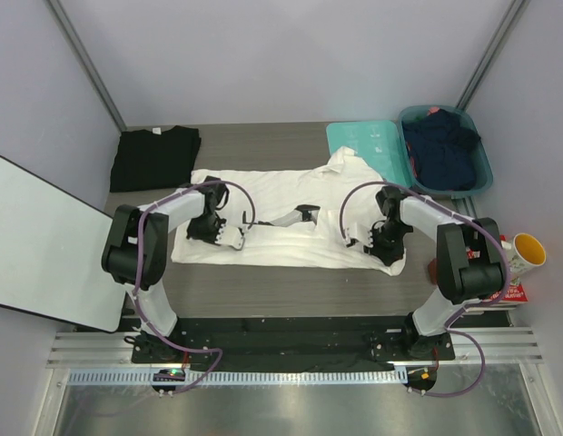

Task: Fold and stack the t-shirts
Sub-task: Fold the tshirt

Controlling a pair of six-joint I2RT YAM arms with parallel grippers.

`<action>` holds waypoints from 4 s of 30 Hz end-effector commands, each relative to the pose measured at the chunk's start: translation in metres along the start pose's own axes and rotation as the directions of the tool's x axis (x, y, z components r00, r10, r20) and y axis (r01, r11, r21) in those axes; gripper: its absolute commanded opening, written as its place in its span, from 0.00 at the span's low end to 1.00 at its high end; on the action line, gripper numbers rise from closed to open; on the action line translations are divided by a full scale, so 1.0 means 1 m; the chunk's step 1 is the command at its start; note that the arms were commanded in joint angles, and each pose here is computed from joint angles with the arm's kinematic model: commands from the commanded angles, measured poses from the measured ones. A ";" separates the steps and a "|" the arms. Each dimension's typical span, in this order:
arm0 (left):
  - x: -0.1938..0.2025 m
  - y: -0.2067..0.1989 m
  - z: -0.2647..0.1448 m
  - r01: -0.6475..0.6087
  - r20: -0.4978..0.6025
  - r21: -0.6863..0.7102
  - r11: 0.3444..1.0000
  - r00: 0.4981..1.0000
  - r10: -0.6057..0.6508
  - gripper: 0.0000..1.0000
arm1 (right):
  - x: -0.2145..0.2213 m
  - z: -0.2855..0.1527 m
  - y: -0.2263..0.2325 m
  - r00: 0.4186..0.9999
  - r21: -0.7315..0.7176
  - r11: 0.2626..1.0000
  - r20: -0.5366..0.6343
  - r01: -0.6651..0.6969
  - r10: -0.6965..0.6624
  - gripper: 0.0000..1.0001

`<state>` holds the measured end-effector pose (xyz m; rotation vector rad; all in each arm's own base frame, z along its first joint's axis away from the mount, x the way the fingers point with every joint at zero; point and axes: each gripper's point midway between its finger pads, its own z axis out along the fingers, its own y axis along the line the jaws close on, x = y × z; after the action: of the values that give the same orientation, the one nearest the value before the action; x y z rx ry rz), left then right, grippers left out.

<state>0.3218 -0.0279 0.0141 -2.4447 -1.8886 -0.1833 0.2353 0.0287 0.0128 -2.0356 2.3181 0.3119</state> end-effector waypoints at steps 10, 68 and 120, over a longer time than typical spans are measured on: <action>0.002 -0.013 0.018 0.008 0.044 0.040 0.999 0.999 -0.010 0.00 | 0.037 -0.003 -0.014 0.984 0.065 0.993 -0.155 0.096 -0.085 0.01; 0.004 0.010 0.021 0.052 0.053 -0.081 0.995 0.997 -0.048 0.00 | -0.007 -0.046 -0.232 0.986 0.698 0.697 0.084 -0.163 0.146 0.01; -0.032 -0.056 -0.002 -0.072 0.162 -0.239 0.968 0.980 0.113 0.99 | -0.053 0.000 -0.032 0.964 0.343 0.908 0.023 0.241 -0.264 0.58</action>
<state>0.2458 -0.0329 0.0204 -2.7482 -1.8682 -0.2200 0.2546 0.0703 0.0187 -2.1209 1.9086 0.0412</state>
